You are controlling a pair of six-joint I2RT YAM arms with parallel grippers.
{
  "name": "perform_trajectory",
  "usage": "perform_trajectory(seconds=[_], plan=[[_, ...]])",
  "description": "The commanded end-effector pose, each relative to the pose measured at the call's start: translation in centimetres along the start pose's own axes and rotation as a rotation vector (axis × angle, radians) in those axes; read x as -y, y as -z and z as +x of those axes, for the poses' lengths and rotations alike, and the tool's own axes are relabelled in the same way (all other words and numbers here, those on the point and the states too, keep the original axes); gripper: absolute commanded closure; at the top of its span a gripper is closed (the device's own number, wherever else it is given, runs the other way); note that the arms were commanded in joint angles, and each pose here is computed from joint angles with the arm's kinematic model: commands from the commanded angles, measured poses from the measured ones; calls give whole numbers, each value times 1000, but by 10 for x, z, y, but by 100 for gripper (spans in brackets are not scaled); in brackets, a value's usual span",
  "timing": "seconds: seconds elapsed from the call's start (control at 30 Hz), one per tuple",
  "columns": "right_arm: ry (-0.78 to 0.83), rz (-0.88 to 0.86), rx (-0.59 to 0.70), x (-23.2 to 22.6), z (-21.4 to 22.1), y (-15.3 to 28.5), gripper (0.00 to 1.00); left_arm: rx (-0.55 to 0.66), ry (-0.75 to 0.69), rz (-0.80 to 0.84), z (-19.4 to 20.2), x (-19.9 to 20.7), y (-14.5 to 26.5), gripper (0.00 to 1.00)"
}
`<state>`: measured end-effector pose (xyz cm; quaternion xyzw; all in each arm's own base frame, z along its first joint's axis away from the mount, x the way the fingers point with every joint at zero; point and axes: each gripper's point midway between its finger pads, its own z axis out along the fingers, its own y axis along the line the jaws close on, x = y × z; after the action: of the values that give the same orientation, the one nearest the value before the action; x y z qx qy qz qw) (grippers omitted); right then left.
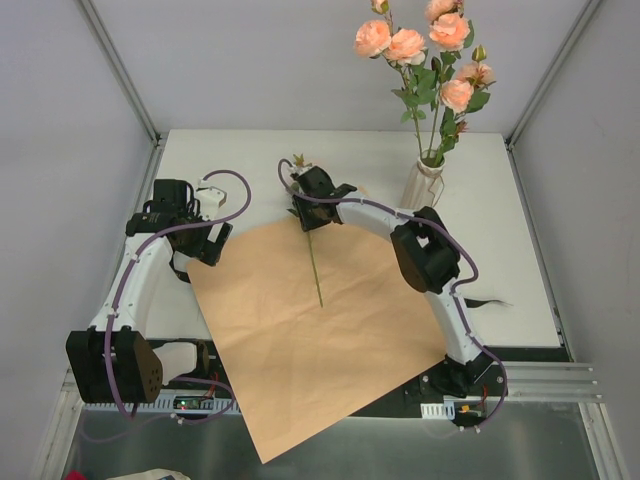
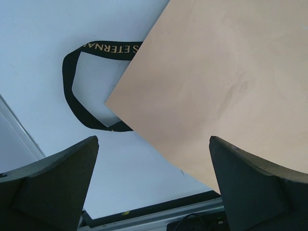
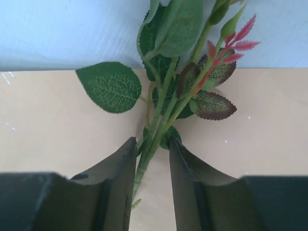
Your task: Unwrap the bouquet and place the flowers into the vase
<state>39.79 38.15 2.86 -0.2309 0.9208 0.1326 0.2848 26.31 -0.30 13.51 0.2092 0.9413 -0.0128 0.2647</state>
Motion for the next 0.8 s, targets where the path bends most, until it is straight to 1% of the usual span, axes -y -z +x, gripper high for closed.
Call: perform_trajectory(seconds=[0.0, 0.03, 0.1, 0.13, 0.17, 0.2, 0.23, 0.33, 0.37, 0.43, 0.47, 0.53, 0.57, 0.63, 0.67, 0.7, 0.73, 0.77], plan=[[-27, -12, -25, -2, -1, -3, 68, 10, -8, -9, 3, -1, 8, 1], [-26, -15, -27, -3, 0, -4, 75, 11, -9, -11, 3, -1, 8, 1], [-28, -19, -16, -4, -5, 0, 84, 10, -9, -14, 5, -1, 9, 1], [-52, -18, -8, -5, -7, 2, 92, 10, -9, -15, 6, -1, 9, 1], [-56, -22, 12, -6, -15, 9, 97, 10, -9, -16, 7, 0, 9, 1], [-60, -25, 30, -8, -21, 15, 99, 8, -12, -15, 8, 0, 9, 1], [-62, -23, 48, -7, -27, 20, 99, 6, -12, -15, 9, 0, 8, 1], [-69, -47, 162, -14, -65, 57, 99, 2, -10, -12, 10, 1, 7, 1], [-72, -67, 222, -19, -84, 81, 99, -1, -6, -9, 11, 2, 6, 1], [-67, -96, 309, -24, -110, 112, 99, -2, -2, -3, 10, 2, 6, 1], [-62, -126, 399, -30, -133, 147, 99, 0, 1, -2, 9, 3, 6, 1], [-49, -166, 481, -35, -150, 184, 99, 2, 5, 3, 8, 3, 6, 1], [-10, -180, 587, -36, -169, 227, 99, 6, 8, 4, 7, 4, 6, 1], [25, -186, 662, -34, -174, 258, 99, 8, 14, 7, 7, 4, 6, 1], [62, -198, 793, -34, -189, 307, 99, 8, 15, 9, 7, 5, 6, 1], [85, -192, 850, -31, -192, 326, 99, 14, 17, 6, 5, 4, 7, 1], [106, -187, 909, -26, -183, 354, 99, 16, 20, 9, 5, 5, 8, 1], [152, -168, 1036, -23, -193, 380, 99, 19, 20, 11, 3, 5, 8, 1]])
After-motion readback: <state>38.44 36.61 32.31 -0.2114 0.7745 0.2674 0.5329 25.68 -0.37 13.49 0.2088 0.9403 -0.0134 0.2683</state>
